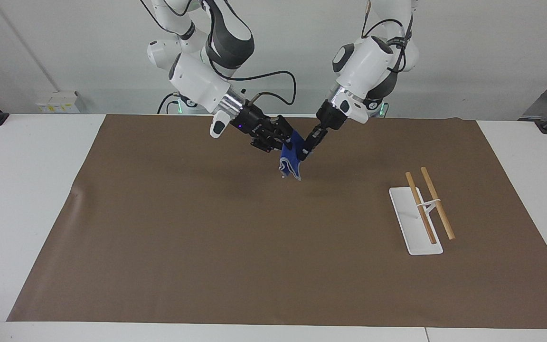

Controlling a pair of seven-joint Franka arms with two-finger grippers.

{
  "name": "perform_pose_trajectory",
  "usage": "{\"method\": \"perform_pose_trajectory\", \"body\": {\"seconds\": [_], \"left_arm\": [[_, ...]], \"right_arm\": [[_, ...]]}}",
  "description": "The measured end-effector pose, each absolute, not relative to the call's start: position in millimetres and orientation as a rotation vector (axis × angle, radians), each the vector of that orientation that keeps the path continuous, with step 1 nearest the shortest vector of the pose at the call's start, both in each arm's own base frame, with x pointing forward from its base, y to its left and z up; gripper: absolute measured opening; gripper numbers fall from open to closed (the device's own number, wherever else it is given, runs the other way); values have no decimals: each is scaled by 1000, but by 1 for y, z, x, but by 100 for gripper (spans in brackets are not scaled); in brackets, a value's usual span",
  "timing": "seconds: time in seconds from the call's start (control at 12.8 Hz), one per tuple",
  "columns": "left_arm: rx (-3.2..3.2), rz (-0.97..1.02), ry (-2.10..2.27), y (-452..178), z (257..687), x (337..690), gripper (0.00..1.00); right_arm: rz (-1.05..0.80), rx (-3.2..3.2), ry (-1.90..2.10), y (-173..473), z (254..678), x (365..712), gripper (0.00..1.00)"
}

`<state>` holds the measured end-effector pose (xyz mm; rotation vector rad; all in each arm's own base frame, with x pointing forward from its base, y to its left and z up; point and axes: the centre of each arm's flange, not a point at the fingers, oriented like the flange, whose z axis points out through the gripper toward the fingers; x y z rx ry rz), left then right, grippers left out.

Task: Right arm passes towel to left arm to hang
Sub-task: 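Grasp the towel with the left gripper while the right gripper releases it, then carry the towel with the left gripper toward the wooden sticks on the tray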

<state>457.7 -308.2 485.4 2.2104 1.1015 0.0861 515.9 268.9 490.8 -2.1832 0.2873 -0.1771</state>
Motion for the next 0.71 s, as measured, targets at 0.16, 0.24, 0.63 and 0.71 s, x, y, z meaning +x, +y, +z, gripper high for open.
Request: {"method": "perform_pose_trajectory", "body": {"seconds": [0.16,0.24,0.63,0.71], "left_arm": [[2244,111,1042,-304,485,460,4],[2255,117,1024,-303,485,461,4],[2267,123,1003,-302,484,461,3],[2267,124,1004,-302,485,462,3]], "right_arm": [[-189,-2197,272,268,493,516,34],[-194,-2204,265,268,493,516,47],[-205,-2206,261,265,497,516,100],[-210,-2214,256,264,497,517,100]]}}
